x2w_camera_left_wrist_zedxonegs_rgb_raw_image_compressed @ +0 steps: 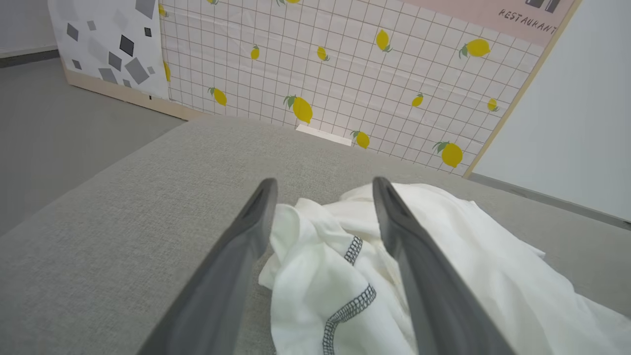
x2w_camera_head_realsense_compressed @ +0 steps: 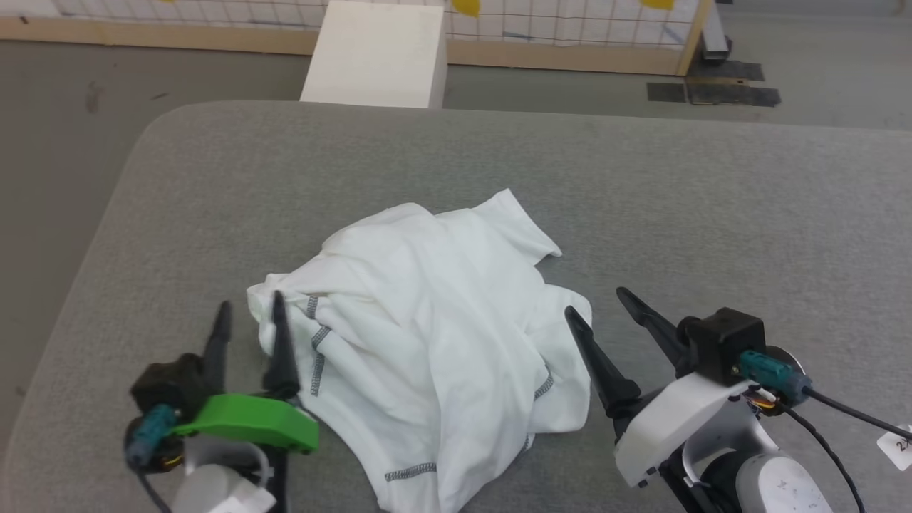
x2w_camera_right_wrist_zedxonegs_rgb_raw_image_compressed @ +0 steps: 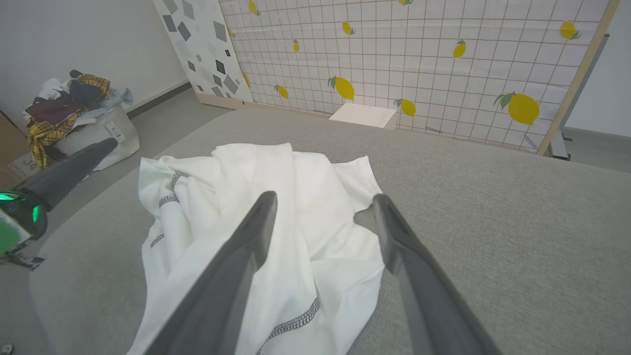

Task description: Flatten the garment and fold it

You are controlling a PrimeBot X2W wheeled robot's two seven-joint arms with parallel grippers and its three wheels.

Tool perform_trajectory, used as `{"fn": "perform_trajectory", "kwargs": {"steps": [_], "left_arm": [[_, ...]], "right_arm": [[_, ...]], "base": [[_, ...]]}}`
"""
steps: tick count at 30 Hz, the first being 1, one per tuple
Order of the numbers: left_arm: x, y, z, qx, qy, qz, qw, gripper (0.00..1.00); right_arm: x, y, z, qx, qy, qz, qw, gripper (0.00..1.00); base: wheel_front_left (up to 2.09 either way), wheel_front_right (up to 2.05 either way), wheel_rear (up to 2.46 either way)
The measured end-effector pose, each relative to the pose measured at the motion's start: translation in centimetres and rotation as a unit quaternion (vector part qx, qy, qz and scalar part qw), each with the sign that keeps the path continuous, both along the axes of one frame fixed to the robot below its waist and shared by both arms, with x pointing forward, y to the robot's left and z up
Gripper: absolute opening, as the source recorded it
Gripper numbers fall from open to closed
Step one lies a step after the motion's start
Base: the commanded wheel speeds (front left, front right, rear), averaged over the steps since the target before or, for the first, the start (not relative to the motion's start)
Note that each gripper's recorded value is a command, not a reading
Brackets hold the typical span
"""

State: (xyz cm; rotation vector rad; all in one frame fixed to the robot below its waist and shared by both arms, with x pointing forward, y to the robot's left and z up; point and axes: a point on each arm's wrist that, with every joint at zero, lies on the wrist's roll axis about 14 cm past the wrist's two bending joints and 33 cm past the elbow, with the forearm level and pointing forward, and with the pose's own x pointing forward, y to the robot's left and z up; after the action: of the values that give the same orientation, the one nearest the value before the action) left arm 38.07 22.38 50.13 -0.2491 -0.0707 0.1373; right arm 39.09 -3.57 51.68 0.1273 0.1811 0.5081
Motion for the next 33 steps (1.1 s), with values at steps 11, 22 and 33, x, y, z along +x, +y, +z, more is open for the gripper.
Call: {"fn": "perform_trajectory", "kwargs": {"steps": [11, 22, 33], "left_arm": [[0.4, -10.3, -1.7, -0.049, 0.063, -0.179, 0.981, 1.00], [1.3, -14.0, -5.7, -0.058, 0.230, -0.226, 0.945, 1.00], [4.0, -16.0, -3.5, -0.044, 0.219, -0.272, 0.936, 0.00]], "right_arm": [[1.1, -1.6, -0.4, -0.001, 0.005, -0.025, 1.000, 1.00], [0.5, -5.7, -0.7, -0.003, 0.006, -0.087, 0.996, 1.00], [0.1, -7.9, -0.8, 0.006, 0.004, -0.121, 0.993, 1.00]], "base": [[0.00, 0.00, 0.00], [0.00, 0.00, 0.00], [0.00, 0.00, 0.00]]}}
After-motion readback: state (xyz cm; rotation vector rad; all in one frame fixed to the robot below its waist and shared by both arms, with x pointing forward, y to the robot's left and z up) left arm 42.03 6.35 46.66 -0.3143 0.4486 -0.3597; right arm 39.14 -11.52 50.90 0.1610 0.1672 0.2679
